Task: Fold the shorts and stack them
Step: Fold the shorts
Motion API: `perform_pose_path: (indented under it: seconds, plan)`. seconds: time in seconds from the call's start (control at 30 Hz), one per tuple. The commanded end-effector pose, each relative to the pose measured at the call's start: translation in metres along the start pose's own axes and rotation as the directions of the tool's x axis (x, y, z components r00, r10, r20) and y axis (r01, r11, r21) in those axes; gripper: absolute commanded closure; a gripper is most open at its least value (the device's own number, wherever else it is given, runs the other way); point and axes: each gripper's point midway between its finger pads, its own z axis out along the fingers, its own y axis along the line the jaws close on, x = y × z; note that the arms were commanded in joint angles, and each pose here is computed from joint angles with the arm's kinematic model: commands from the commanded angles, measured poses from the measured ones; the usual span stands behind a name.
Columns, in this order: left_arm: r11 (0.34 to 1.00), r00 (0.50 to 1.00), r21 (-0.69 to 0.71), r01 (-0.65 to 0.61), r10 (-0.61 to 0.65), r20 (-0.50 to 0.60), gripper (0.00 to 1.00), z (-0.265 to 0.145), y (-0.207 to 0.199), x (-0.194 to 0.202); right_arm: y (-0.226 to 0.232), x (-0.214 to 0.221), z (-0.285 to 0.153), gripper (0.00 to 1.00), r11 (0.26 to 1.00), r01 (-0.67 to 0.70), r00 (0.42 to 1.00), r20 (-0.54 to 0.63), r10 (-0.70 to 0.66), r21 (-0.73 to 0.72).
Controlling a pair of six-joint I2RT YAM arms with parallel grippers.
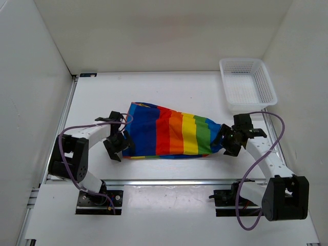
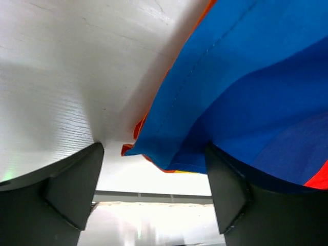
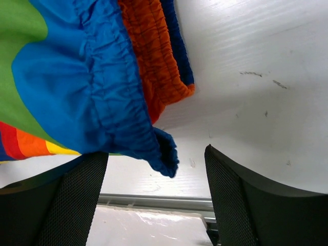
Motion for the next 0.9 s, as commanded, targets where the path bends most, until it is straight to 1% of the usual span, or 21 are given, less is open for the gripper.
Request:
perform_pose_path:
  seconds: [0.0, 0.03, 0.07, 0.1, 0.2, 0.3, 0.43, 0.47, 0.53, 0.57, 0.6, 0.67, 0.73, 0.8, 0.87]
  plan:
    - [1.000, 0.999, -0.007, 0.018, -0.017, 0.039, 0.12, 0.005, -0.003, -0.008, 0.011, -0.012, 0.010, 0.20, 0.999, -0.012, 1.000, 0.026, 0.014, -0.050]
    - [0.999, 0.999, -0.011, 0.031, -0.030, 0.035, 0.13, 0.007, -0.005, -0.010, 0.012, -0.012, 0.012, 0.20, 0.998, -0.012, 1.000, 0.021, 0.013, -0.058]
    - [1.000, 0.998, -0.003, 0.028, -0.028, 0.059, 0.16, 0.005, -0.009, -0.016, 0.010, -0.009, 0.016, 0.21, 0.999, -0.015, 1.000, 0.010, 0.016, -0.051]
    - [0.999, 0.998, -0.011, 0.042, -0.041, 0.050, 0.17, 0.007, -0.008, -0.016, 0.011, -0.011, 0.016, 0.21, 0.998, -0.013, 1.000, 0.017, 0.014, -0.056]
    - [0.999, 0.997, 0.013, 0.038, -0.039, 0.072, 0.24, 0.001, -0.021, -0.024, 0.009, -0.011, 0.024, 0.24, 0.998, -0.025, 1.000, 0.009, 0.025, -0.051]
    - [0.999, 0.996, 0.023, 0.027, -0.028, 0.082, 0.28, -0.001, -0.031, -0.032, 0.009, -0.011, 0.028, 0.24, 0.999, -0.027, 1.000, 0.000, 0.027, -0.045]
    - [1.000, 0.997, 0.001, 0.012, -0.012, 0.071, 0.67, 0.007, -0.037, -0.034, 0.008, -0.010, 0.033, 0.24, 0.998, -0.029, 1.000, -0.011, 0.028, -0.048]
    - [1.000, 0.998, -0.005, 0.013, -0.013, 0.064, 0.89, 0.009, -0.036, -0.034, 0.008, -0.011, 0.036, 0.24, 0.998, -0.029, 1.000, -0.012, 0.029, -0.048]
    - [1.000, 0.998, -0.015, 0.024, -0.023, 0.055, 0.90, 0.012, -0.035, -0.033, 0.008, -0.009, 0.041, 0.24, 0.998, -0.033, 0.999, -0.032, 0.032, -0.047]
    - [1.000, 0.998, -0.015, 0.024, -0.023, 0.055, 0.90, 0.012, -0.035, -0.033, 0.010, -0.013, 0.044, 0.25, 0.998, -0.030, 0.999, -0.020, 0.029, -0.056]
    - [1.000, 0.998, -0.015, 0.014, -0.013, 0.066, 0.90, 0.011, -0.036, -0.032, 0.009, -0.009, 0.048, 0.26, 0.998, -0.034, 0.999, -0.039, 0.032, -0.056]
    - [1.000, 0.997, -0.006, 0.013, -0.012, 0.075, 0.90, 0.008, -0.038, -0.033, 0.013, -0.014, 0.053, 0.28, 0.996, -0.041, 0.999, -0.030, 0.039, -0.077]
    - [1.000, 0.996, 0.003, 0.011, -0.011, 0.084, 0.90, 0.005, -0.039, -0.034, 0.019, -0.012, 0.058, 0.31, 0.994, -0.044, 0.998, -0.051, 0.039, -0.098]
    - [1.000, 0.996, 0.009, 0.010, -0.011, 0.090, 0.90, 0.002, -0.040, -0.035, 0.027, -0.013, 0.062, 0.31, 0.991, -0.056, 0.998, -0.049, 0.050, -0.121]
    - [1.000, 0.996, 0.009, 0.010, -0.011, 0.090, 0.90, 0.002, -0.040, -0.035, 0.028, -0.012, 0.069, 0.37, 0.992, -0.067, 0.997, -0.055, 0.061, -0.109]
